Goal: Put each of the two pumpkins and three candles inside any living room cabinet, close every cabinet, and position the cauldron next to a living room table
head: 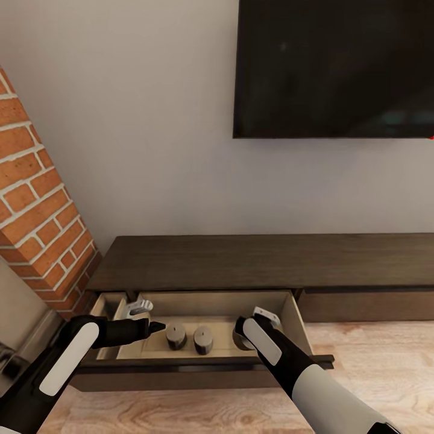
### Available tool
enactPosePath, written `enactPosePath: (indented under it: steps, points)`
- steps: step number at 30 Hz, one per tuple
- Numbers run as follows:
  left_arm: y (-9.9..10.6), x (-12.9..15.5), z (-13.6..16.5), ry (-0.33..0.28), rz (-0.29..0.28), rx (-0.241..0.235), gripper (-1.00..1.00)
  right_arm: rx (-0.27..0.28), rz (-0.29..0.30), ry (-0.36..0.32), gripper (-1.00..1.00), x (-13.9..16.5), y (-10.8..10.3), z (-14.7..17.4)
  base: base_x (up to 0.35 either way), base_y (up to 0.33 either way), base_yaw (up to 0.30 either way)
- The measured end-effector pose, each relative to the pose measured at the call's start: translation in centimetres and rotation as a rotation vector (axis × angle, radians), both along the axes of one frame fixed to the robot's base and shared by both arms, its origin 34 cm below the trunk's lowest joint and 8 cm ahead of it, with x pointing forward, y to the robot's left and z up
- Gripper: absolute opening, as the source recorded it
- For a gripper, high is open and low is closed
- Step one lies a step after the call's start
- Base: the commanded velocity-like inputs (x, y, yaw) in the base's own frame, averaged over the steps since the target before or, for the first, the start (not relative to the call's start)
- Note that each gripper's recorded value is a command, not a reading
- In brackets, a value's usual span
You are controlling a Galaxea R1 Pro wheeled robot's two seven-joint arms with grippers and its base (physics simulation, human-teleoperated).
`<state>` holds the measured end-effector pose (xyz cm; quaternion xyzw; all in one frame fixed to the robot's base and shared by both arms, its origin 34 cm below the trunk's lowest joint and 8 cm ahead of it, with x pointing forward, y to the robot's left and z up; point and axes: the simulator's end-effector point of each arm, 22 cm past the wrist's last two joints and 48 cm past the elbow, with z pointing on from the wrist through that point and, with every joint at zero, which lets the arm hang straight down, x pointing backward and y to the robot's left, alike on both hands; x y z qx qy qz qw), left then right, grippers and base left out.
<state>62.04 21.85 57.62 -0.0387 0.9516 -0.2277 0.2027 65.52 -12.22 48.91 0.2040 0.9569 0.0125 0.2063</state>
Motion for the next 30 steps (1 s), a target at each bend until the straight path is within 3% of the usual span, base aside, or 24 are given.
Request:
enactPosePath:
  steps: [10,30]
  points:
    - [0.0,-0.4,-2.1,0.000,0.000,0.000,1.00,-0.001,0.001,-0.001,-1.00,-0.3,0.0,-2.0,0.000,0.000,0.000]
    - [-0.1,-0.4,-2.1,0.001,-0.001,-0.001,1.00,-0.011,-0.002,0.003,-1.00,-0.5,-0.2,-2.1,0.067,0.060,0.000]
